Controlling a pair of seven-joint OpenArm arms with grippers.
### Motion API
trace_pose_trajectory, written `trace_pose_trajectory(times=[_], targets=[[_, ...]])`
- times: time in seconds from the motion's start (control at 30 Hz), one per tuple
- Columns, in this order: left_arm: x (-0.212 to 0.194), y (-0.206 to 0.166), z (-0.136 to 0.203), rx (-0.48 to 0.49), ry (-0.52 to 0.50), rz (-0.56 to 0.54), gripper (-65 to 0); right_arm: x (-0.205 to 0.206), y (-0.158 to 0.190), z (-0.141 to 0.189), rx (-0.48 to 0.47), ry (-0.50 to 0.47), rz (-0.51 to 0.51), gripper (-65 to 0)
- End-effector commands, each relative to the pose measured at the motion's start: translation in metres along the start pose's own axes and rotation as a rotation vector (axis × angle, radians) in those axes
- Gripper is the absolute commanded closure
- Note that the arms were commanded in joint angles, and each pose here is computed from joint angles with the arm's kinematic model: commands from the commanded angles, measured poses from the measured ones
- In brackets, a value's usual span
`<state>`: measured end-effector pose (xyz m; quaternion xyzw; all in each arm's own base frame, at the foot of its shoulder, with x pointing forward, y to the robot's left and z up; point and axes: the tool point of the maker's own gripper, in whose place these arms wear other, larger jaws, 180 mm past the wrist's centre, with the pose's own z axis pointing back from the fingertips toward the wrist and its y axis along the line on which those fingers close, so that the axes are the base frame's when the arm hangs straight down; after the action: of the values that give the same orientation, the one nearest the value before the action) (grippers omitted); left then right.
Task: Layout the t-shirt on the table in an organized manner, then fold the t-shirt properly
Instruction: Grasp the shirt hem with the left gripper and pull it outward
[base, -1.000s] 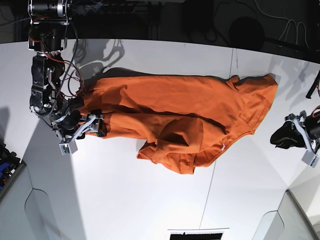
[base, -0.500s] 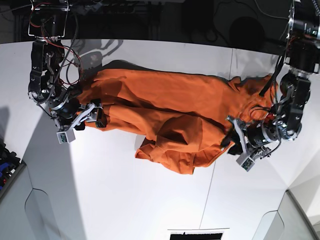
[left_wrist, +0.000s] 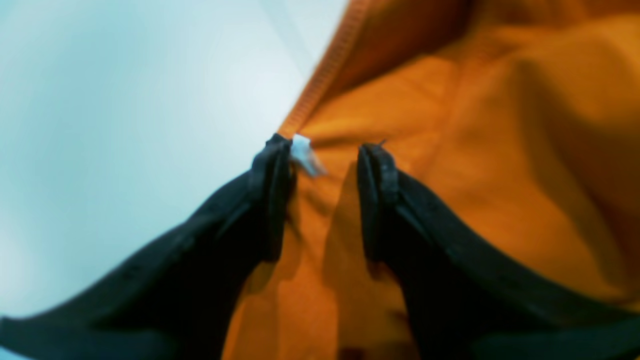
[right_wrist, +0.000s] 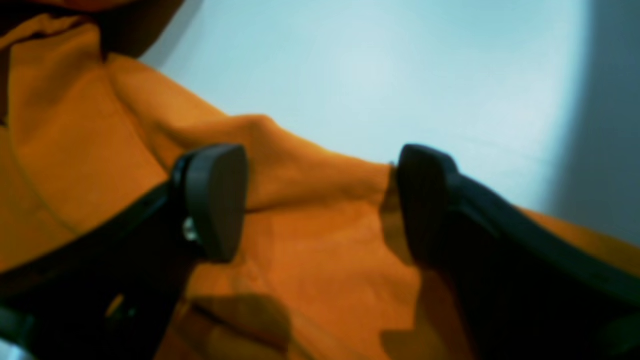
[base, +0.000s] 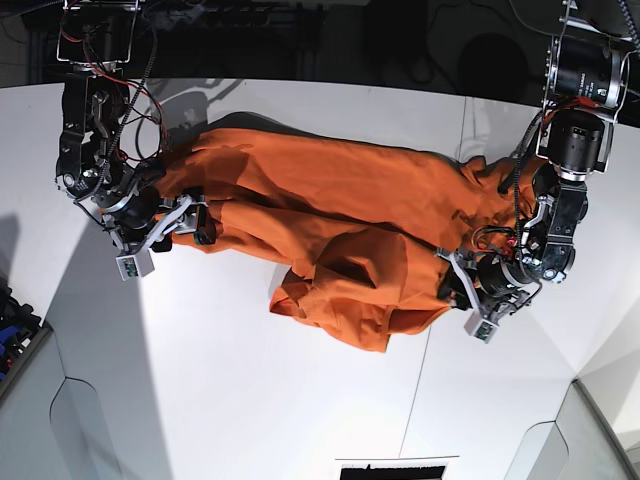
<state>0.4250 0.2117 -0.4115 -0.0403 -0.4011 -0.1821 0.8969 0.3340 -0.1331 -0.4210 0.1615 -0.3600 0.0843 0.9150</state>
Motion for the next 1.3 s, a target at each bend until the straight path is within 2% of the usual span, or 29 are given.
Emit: trace_pose_trajectory(times=[0.0,0.33,0.47,0.53,0.67,0.8,0.87,0.97,1.1,1.27], targets=[[-0.003,0.029,0.007,0.082,0.036,-0.022,-26.0,-0.015,-0.006,0.002,-0.021,0.075,0.017,-45.5],[-0.031,0.115,0.041,0.337,0.127,-0.045,-26.0,-0.016,-0.008,0.003,-0.028,0.082,0.024,-45.5],[-0.028,0.123,0.050,0.346,0.143,-0.061,-26.0,-0.010,-0.009,0.004,-0.030,0.058,0.025,-45.5],[-0.010,0.120,0.053,0.335,0.094,-0.053,-26.0,-0.003,-0.010,0.006,-0.033,0.034,0.030,-45.5],[0.048,0.105,0.064,0.301,-0.052,-0.088,-26.0,0.019,-0.010,0.016,-0.047,-0.028,0.053,-45.5],[0.105,0.070,0.076,0.238,-0.208,-0.134,-26.0,0.040,-0.014,0.028,-0.069,-0.089,0.066,-45.5],[0.123,0.052,0.075,0.197,-0.250,-0.154,-26.1,0.045,-0.020,0.031,-0.084,-0.105,0.056,-45.5],[0.132,0.024,0.060,0.137,-0.273,-0.137,-26.1,0.048,-0.036,0.039,-0.122,-0.125,0.024,-45.5],[0.132,-0.021,0.025,0.048,-0.254,-0.122,-26.1,0.050,-0.065,0.055,-0.190,-0.154,-0.038,-45.5],[0.122,-0.045,-0.014,0.030,-0.177,-0.161,-26.1,0.039,-0.088,0.070,-0.233,-0.158,-0.120,-45.5]])
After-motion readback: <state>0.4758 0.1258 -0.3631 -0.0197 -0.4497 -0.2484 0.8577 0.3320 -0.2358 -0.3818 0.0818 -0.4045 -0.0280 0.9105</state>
